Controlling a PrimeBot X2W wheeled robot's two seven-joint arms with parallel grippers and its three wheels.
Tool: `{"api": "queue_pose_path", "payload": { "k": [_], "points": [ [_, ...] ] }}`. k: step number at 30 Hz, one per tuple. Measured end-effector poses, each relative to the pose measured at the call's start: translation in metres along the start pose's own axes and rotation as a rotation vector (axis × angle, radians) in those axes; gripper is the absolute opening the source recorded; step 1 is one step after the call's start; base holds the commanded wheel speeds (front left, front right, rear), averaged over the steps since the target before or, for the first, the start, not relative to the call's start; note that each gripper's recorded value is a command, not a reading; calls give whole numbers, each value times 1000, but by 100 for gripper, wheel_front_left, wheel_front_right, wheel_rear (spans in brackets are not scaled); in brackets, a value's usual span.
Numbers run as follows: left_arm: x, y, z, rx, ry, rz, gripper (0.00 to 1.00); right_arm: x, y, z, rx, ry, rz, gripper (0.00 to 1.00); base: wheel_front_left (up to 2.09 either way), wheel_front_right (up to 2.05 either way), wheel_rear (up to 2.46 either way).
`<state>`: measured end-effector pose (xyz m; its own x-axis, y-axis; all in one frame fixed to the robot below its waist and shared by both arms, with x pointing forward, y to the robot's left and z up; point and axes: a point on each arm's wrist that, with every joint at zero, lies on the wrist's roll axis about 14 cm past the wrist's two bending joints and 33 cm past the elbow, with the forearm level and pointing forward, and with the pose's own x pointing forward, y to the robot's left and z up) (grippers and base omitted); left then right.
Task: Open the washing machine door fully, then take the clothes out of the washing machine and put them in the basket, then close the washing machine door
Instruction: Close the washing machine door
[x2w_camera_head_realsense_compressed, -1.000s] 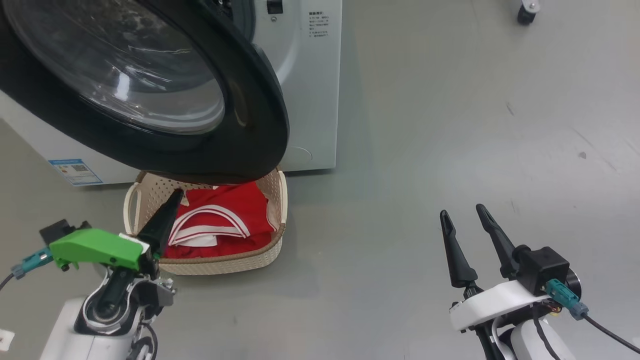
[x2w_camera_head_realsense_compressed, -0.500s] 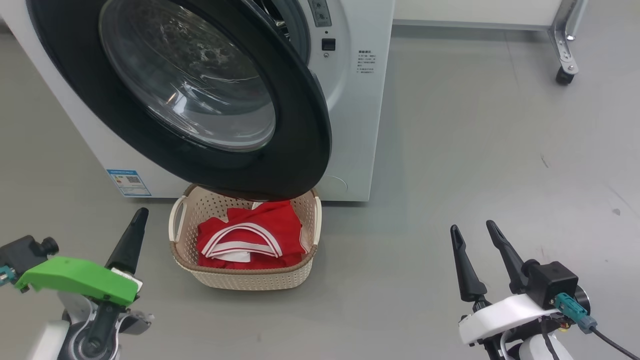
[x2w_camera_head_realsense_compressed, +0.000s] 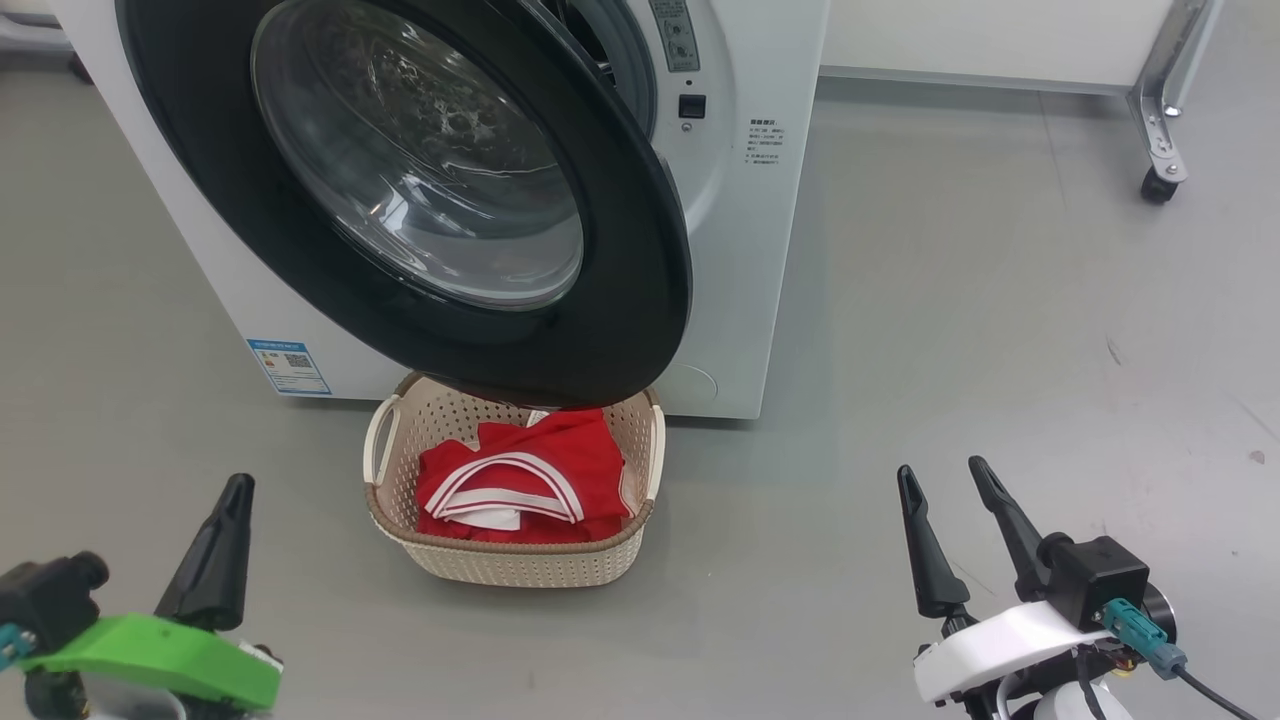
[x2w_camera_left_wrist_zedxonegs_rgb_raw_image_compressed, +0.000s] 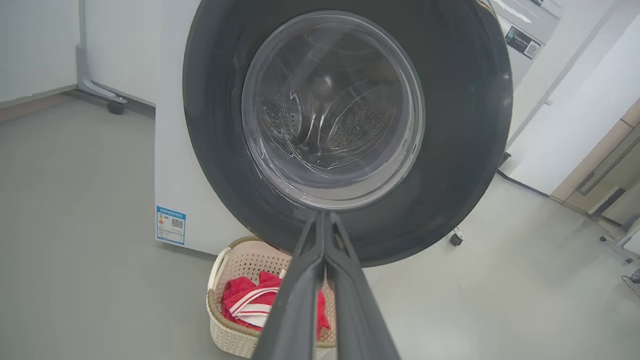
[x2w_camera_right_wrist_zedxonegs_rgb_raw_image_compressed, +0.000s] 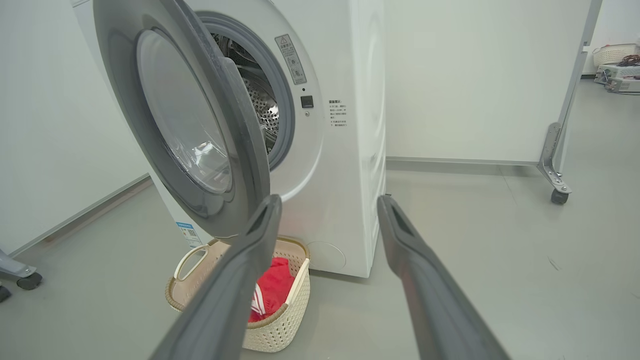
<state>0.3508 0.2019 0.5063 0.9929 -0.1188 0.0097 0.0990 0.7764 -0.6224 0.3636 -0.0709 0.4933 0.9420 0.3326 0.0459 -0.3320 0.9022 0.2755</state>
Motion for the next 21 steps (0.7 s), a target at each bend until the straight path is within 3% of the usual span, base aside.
{"api": "queue_pose_path", "payload": {
  "k": [4, 9, 14, 16, 17, 18, 21],
  "points": [
    [-8, 8, 2, 100, -36, 7, 0, 0, 1, 0, 0, 0, 2, 100, 0, 0, 0],
    [-17, 18, -10, 246, 27, 10, 0, -1, 1, 0, 1, -1, 1, 100, 0, 0, 0],
    [-18, 16, -17, 326, 51, -8, 0, -2, 0, -1, 3, 2, -3, 100, 0, 0, 0],
    [-18, 15, -21, 324, 52, -5, 71, -2, 0, -1, 5, 2, 3, 100, 0, 0, 0],
    [-17, 14, -19, 319, 40, 5, 95, -2, 0, -1, 5, 3, 2, 100, 0, 0, 0],
    [-16, 13, -16, 314, 21, 13, 100, -2, 0, -1, 6, 3, 2, 100, 0, 0, 0],
    [-13, 10, -8, 300, -20, 21, 100, -2, -1, -2, 6, 4, 0, 100, 0, 0, 0]
  ]
}}
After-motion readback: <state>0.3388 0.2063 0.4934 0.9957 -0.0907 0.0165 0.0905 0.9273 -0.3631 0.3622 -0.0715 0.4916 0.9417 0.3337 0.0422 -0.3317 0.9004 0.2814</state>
